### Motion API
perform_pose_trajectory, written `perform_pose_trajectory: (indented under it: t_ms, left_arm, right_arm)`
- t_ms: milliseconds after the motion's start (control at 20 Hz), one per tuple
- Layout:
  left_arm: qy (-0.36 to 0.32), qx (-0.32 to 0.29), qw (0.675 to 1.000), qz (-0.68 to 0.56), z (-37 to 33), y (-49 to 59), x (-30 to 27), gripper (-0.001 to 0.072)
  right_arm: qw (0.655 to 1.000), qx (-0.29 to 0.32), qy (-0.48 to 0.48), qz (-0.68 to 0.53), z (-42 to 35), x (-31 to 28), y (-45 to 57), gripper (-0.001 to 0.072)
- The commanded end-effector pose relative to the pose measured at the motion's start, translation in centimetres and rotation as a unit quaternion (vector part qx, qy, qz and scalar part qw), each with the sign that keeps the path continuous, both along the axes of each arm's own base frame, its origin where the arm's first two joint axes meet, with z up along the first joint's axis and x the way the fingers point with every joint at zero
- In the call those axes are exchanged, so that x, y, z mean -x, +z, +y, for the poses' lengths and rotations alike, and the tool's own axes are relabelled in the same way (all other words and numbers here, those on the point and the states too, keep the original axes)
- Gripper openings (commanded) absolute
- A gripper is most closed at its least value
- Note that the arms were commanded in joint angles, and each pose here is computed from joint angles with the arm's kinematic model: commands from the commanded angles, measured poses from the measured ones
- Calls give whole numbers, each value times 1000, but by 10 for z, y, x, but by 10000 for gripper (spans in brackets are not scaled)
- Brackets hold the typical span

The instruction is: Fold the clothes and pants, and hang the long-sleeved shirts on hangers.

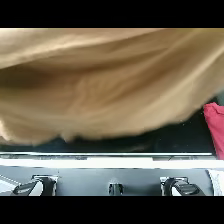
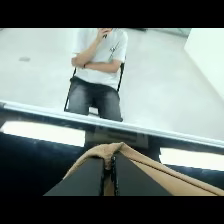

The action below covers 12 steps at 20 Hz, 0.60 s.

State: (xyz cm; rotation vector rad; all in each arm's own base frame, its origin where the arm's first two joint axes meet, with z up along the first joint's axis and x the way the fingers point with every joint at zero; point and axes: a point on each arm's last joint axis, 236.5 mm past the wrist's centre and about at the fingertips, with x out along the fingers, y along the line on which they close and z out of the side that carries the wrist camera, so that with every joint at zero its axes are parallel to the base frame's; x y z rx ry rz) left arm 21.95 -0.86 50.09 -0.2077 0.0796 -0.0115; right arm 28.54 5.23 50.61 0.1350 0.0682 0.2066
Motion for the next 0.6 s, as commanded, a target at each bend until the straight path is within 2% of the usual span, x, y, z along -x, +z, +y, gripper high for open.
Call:
perform_pose_trajectory:
  t_ms: [0, 150, 350, 550]
  left_arm:
    - [-13, -16, 998, 61, 9, -30, -53, 18]
    - [-64, 7, 985, 163, 12, -99, -149, 18]
    - [-104, 41, 936, 335, 19, -262, -272, 18]
    - [-120, 58, 888, 440, 15, -437, -349, 18]
  right_arm:
    - [998, 1, 2, 65, 3, -42, -36, 27]
    - [985, 1, 1, 173, 8, -116, -110, 28]
    - [941, -7, 24, 337, 26, -204, -250, 29]
    - [895, 1, 13, 446, 25, -269, -398, 29]
